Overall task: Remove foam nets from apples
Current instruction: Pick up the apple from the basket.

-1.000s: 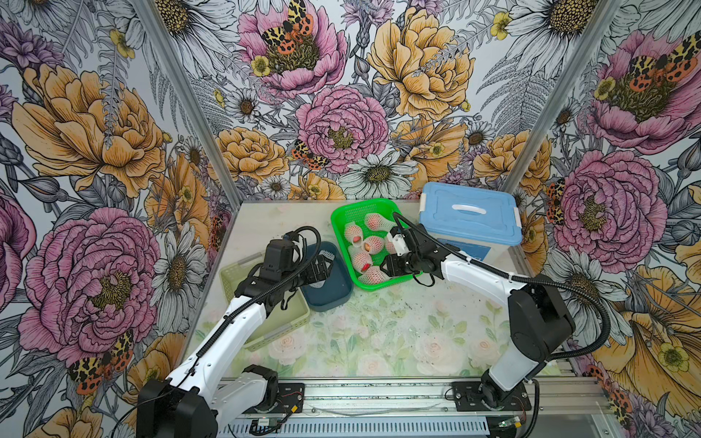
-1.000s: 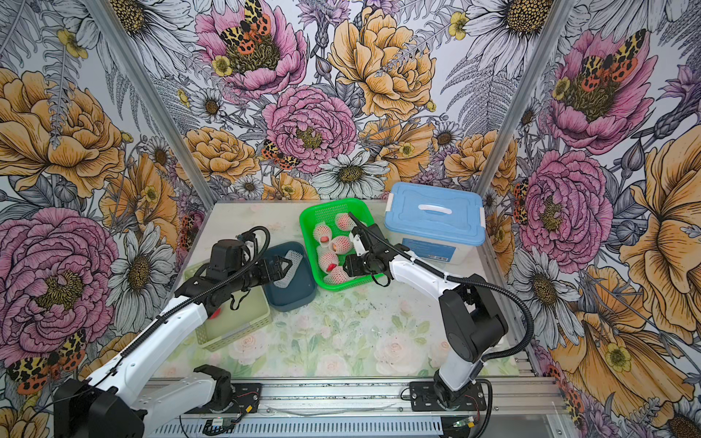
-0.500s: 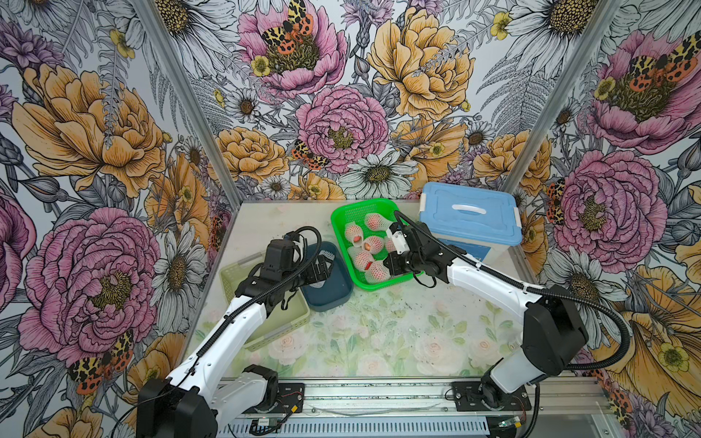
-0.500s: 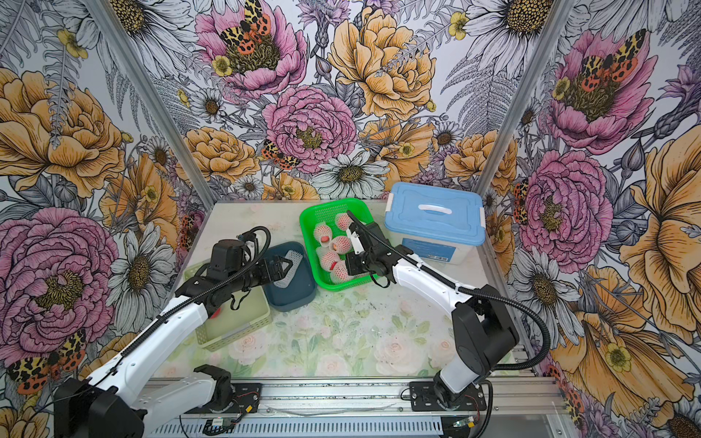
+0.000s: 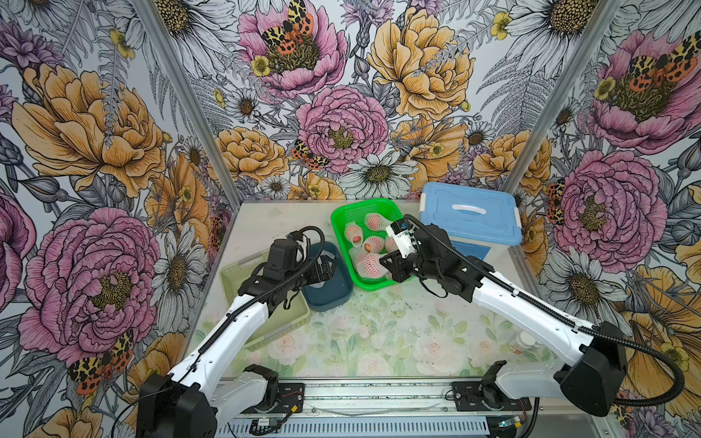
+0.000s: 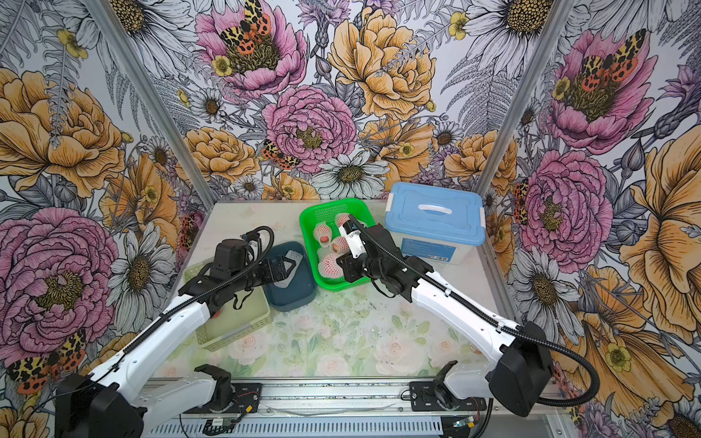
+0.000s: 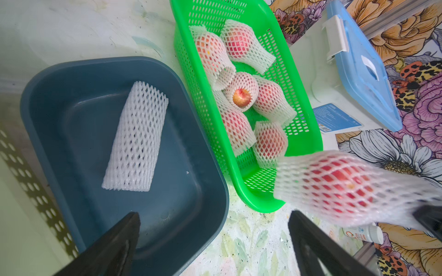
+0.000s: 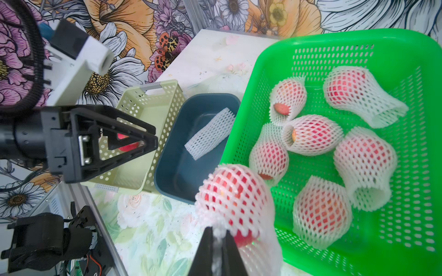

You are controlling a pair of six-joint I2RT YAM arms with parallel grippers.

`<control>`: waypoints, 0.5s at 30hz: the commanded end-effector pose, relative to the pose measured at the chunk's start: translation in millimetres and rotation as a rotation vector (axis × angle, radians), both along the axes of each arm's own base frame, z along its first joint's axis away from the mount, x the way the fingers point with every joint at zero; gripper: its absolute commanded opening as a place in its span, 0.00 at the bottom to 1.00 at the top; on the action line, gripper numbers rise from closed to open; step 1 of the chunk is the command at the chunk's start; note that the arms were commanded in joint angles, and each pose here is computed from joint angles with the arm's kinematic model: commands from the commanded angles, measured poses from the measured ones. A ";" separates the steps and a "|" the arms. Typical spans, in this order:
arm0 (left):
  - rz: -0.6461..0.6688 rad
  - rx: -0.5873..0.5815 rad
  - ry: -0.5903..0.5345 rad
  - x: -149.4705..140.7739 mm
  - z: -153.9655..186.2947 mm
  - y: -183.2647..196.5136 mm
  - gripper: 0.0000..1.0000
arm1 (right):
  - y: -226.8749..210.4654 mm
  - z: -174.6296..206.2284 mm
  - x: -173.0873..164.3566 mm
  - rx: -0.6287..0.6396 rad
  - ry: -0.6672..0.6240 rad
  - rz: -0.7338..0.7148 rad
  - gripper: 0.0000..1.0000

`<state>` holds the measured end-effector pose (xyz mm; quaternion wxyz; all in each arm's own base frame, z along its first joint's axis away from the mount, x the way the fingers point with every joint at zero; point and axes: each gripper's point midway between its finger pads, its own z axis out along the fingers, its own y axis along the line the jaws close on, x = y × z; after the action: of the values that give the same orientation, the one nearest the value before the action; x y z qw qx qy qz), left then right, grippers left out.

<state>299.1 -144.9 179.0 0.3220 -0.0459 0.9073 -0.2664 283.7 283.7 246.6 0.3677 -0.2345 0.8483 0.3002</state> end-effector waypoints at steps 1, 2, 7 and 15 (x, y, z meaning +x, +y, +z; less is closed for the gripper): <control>-0.014 -0.018 -0.055 8.5 16.9 -7.4 0.99 | 0.3 3.8 -17.6 0.035 0.004 0.036 0.11; -0.012 -0.013 -0.058 8.7 17.0 -6.6 0.99 | 1.9 2.3 -24.5 0.043 0.016 0.053 0.11; 0.023 0.001 -0.083 11.0 22.4 2.0 0.99 | 18.1 -4.2 -80.5 0.071 0.024 0.207 0.12; -0.009 -0.033 -0.076 5.8 26.2 -6.3 0.99 | 36.2 -47.4 -127.5 0.202 0.115 0.289 0.13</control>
<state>301.2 -145.9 182.5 0.3284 -0.0445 0.9055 -0.2651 156.7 309.0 200.2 0.2912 -0.3250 0.8048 0.4025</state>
